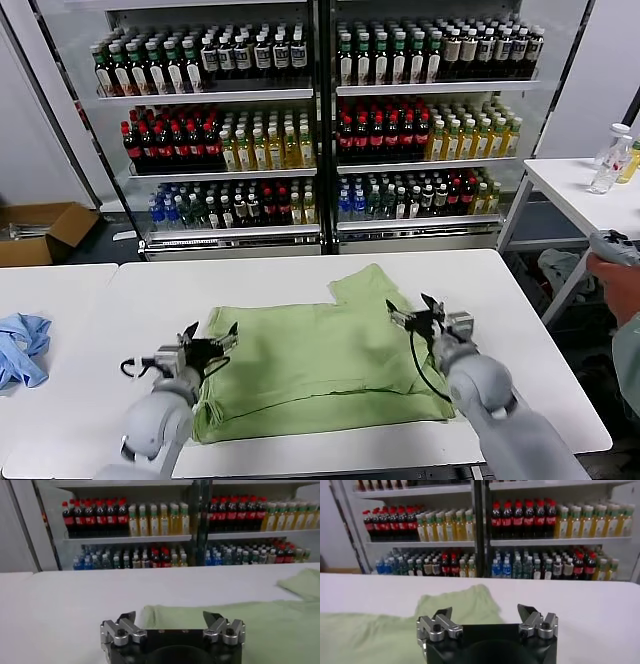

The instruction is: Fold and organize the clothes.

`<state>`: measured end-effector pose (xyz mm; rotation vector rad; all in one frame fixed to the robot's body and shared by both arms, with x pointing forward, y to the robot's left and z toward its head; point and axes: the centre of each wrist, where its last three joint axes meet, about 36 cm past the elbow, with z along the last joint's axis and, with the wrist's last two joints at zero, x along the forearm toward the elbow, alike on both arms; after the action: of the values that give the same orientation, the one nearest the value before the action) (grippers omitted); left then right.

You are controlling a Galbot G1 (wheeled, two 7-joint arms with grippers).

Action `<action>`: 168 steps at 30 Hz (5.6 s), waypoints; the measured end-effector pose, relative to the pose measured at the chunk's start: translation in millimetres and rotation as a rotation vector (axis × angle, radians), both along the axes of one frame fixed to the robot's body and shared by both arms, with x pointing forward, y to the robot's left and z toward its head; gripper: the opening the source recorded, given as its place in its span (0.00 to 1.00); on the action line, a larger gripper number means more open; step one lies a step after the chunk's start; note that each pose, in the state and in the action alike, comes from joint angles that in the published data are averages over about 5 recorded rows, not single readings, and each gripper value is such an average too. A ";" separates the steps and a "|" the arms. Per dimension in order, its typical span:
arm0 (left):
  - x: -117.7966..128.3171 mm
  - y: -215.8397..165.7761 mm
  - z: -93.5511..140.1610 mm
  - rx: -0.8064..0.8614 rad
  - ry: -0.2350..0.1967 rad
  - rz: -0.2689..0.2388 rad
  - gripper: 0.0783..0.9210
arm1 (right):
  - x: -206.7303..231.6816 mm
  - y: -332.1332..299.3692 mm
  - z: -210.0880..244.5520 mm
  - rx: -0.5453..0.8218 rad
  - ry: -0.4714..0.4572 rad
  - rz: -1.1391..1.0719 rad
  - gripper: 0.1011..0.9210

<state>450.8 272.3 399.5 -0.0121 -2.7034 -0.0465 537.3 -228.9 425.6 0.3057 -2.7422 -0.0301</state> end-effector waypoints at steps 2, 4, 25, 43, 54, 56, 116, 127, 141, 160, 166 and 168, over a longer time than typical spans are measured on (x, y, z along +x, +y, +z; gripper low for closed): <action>13.9 2.0 -1.7 0.011 0.011 0.003 0.88 | 16.5 5.2 -1.7 0.004 0.009 -0.007 0.88; 26.1 3.6 -3.6 0.019 0.024 0.005 0.88 | 31.4 10.0 -3.9 0.006 0.018 -0.014 0.88; 57.6 8.1 -24.7 0.028 0.116 0.020 0.78 | 87.8 44.8 -56.1 0.037 0.127 -0.027 0.57; 38.5 6.5 -34.0 -0.122 0.075 -0.007 0.16 | 74.0 43.5 -76.5 0.073 0.069 0.015 0.02; 24.1 6.1 -10.9 -0.211 -0.029 -0.020 0.01 | 56.9 40.0 -47.2 0.105 -0.052 0.025 0.02; 20.2 7.1 -4.9 -0.223 -0.045 -0.024 0.01 | 50.6 37.2 -41.3 0.108 -0.073 0.026 0.02; -170.5 -66.1 -20.4 0.155 -0.019 0.078 0.85 | -242.1 -26.8 -23.8 -0.111 0.034 -0.050 0.88; -172.0 -73.6 -44.7 0.152 -0.008 0.116 0.49 | -251.8 -30.3 -20.6 -0.123 0.034 -0.055 0.88; -169.1 -47.2 -58.2 0.103 -0.055 0.170 0.05 | -256.7 -37.1 -13.4 -0.129 0.028 -0.060 0.88; -149.2 80.4 40.3 0.048 -0.268 0.331 0.04 | -246.5 -39.5 -1.7 -0.093 -0.011 -0.033 0.88; -152.4 41.6 58.8 -0.280 -0.233 0.224 0.04 | -246.0 -41.8 -0.7 -0.099 -0.019 -0.036 0.88; -152.2 24.2 60.2 -0.377 -0.216 0.174 0.04 | -246.2 -42.9 -0.6 -0.102 -0.022 -0.038 0.88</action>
<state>298.7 296.5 459.7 0.1211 -2.8731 0.5419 291.1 -271.8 425.0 0.2267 -2.7597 0.1025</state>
